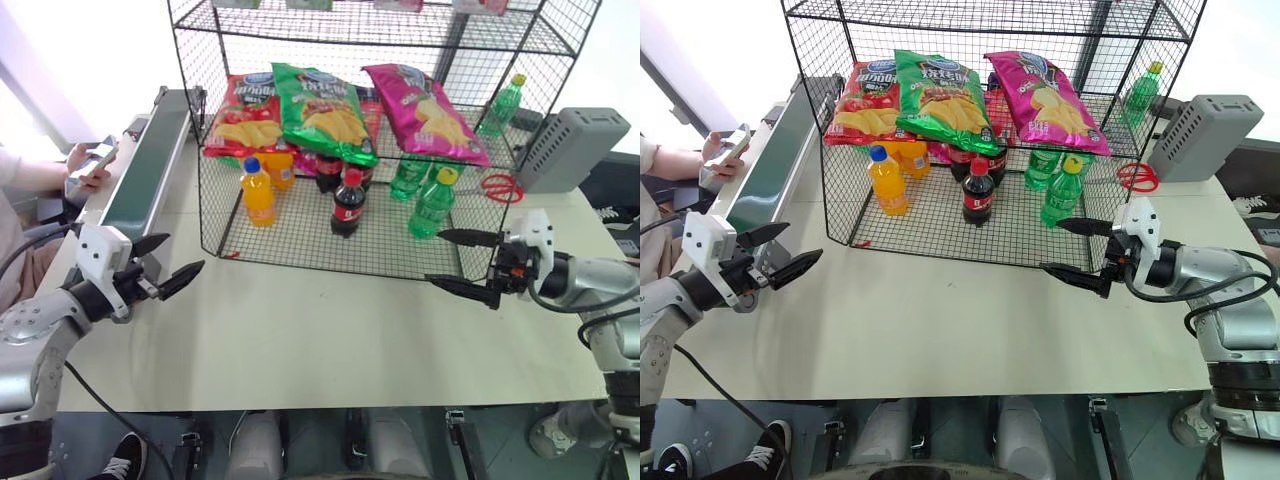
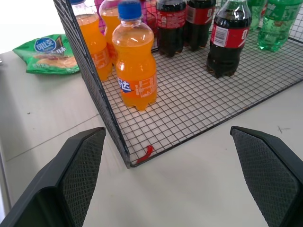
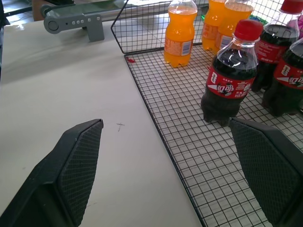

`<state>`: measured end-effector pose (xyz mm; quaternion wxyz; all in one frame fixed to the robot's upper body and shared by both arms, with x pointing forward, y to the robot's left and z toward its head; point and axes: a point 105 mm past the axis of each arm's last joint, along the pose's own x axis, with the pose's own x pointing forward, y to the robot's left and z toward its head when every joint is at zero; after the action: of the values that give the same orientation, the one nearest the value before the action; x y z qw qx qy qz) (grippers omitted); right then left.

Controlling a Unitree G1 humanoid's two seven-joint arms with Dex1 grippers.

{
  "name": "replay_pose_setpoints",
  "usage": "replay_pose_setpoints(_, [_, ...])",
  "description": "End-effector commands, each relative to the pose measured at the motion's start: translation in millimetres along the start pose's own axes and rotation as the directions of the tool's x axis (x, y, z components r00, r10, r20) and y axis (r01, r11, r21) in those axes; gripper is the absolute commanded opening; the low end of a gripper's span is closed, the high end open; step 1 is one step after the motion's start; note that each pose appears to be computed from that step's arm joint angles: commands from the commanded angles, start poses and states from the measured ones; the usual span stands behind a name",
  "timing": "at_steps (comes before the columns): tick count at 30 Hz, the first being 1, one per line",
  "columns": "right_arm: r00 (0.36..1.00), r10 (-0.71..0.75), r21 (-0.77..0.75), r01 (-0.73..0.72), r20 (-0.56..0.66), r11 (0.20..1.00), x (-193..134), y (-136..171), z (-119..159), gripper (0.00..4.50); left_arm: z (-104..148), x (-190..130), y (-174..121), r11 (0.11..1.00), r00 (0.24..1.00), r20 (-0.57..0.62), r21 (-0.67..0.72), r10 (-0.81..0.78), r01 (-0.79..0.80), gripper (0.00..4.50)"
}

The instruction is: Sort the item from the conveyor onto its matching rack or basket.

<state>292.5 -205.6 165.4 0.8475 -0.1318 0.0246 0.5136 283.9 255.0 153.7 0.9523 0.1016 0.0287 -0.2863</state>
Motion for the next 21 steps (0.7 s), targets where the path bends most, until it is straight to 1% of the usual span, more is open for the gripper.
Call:
replay_pose_setpoints(1, [1.0, -0.006, -0.037, 0.006, 0.02, 0.999, -1.1, -3.2, 10.1, 4.41, 10.6, -5.0, 2.9, 0.999, 0.999, 0.038, 0.048, 0.013, -0.015, 4.5])
replay_pose_setpoints(5, [1.0, -0.012, -0.04, 0.012, 0.013, 0.999, -2.3, -3.2, 8.1, 4.41, 12.7, -4.7, -0.2, 0.999, 0.999, 0.054, 0.049, -0.009, 0.006, 4.5])
replay_pose_setpoints(8, [1.0, -0.015, -0.044, 0.016, 0.011, 0.999, -2.1, -4.1, 8.1, 4.41, 9.8, -2.4, 2.5, 0.998, 1.0, 0.029, 0.068, 0.003, -0.005, 4.5])
replay_pose_setpoints(11, [1.0, -0.011, -0.058, 0.011, 0.002, 0.998, -1.9, -4.3, 8.2, 4.41, 11.6, -1.7, 4.0, 0.998, 0.999, 0.05, 0.055, 0.001, -0.004, 4.5])
replay_pose_setpoints(17, [1.0, -0.019, -0.062, 0.02, 0.013, 0.998, -1.1, -5.2, 10.9, 4.41, 7.4, -1.3, 1.1, 0.999, 0.999, 0.03, 0.052, -0.016, 0.014, 4.5])
replay_pose_setpoints(21, [1.0, -0.023, -0.066, 0.024, 0.016, 0.998, -0.6, -5.6, 11.7, 4.41, 10.0, 0.6, 1.0, 0.999, 0.999, 0.045, 0.047, -0.02, 0.018, 4.5])
